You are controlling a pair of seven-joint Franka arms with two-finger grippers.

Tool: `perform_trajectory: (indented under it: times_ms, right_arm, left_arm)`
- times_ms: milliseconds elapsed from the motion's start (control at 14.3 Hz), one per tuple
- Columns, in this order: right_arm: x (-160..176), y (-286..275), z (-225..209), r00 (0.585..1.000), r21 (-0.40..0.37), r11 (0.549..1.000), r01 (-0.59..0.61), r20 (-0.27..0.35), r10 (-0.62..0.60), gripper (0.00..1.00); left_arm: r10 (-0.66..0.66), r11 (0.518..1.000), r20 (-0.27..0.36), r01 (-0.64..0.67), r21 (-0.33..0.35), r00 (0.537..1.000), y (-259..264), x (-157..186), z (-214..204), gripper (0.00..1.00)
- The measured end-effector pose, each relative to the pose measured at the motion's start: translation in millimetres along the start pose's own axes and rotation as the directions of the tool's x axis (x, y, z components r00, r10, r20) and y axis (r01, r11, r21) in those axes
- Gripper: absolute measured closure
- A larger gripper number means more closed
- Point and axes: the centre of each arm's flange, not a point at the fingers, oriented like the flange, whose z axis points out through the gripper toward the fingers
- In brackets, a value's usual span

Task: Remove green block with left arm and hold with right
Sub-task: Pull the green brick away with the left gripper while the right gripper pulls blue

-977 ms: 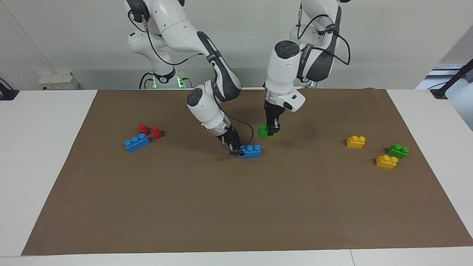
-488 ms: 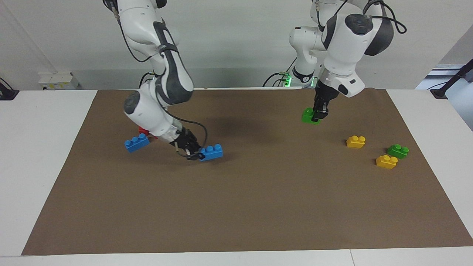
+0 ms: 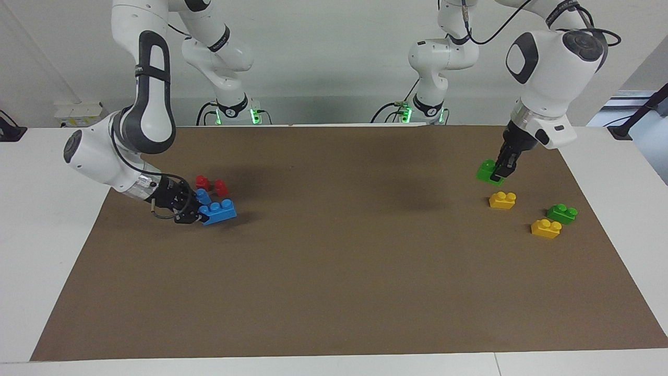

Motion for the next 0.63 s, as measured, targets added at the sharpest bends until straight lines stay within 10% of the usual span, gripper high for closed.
perform_trajectory:
  times_ms: [628]
  right_arm:
    - [35.0, 15.5, 30.7, 1.0, -0.017, 1.0, 0.011, 0.006, -0.011, 0.66]
  left_arm:
    - [0.043, 0.999, -0.06, -0.043, 0.007, 0.997, 12.6, 81.0, 155.4, 0.66]
